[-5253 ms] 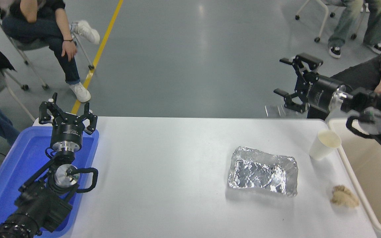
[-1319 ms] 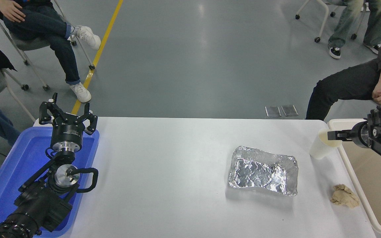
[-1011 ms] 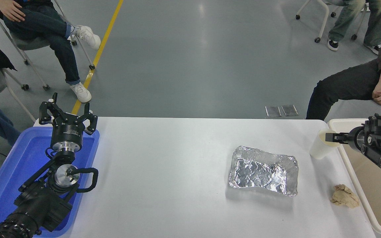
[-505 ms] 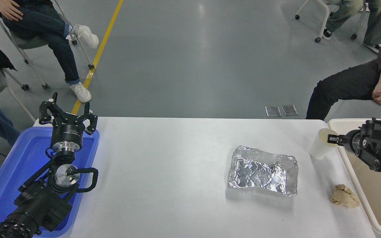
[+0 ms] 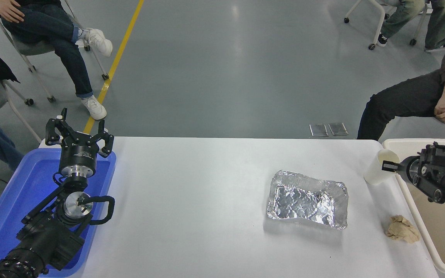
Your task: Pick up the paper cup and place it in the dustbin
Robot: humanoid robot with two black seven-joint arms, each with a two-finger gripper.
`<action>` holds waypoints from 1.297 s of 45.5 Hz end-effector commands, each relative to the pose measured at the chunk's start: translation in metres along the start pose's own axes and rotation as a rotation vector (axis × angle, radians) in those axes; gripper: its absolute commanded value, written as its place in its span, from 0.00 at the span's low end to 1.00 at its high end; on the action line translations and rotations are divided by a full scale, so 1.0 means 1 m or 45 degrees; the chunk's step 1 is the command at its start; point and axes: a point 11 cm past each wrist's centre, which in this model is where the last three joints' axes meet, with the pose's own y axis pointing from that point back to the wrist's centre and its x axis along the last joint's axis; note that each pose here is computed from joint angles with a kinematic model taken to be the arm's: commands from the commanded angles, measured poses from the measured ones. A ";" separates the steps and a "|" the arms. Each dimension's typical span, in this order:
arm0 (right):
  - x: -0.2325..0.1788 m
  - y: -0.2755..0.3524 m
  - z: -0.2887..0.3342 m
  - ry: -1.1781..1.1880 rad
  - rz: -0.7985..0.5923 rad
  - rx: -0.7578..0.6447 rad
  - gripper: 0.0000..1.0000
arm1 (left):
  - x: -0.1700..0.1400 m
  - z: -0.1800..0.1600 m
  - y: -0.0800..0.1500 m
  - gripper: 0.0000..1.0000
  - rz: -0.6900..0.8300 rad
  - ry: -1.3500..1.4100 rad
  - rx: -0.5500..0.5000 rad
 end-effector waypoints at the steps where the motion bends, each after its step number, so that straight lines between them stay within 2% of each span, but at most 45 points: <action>1: 0.023 0.011 -0.015 -0.004 -0.018 0.054 0.00 | 0.000 0.000 0.000 0.99 -0.001 0.001 0.000; 16: 0.134 0.097 0.005 -0.020 -0.063 0.124 0.00 | 0.000 0.000 0.000 0.99 0.000 0.000 0.000; 18: 0.161 0.121 0.009 0.004 -0.056 0.114 0.00 | 0.000 0.000 0.000 0.99 -0.001 0.001 0.000; 30: 0.225 0.202 0.019 0.107 0.030 0.057 0.00 | 0.000 0.000 0.000 0.99 0.000 0.000 0.001; 41: 0.249 0.239 0.018 0.162 0.092 0.017 0.00 | 0.000 0.000 0.000 0.99 -0.001 -0.001 0.001; 51: 0.254 0.247 0.013 0.178 0.109 0.023 0.00 | 0.000 0.000 0.000 0.99 0.000 -0.003 0.000; 59: 0.252 0.244 0.023 0.168 0.105 -0.052 0.00 | 0.000 0.000 0.000 0.99 0.000 -0.003 0.000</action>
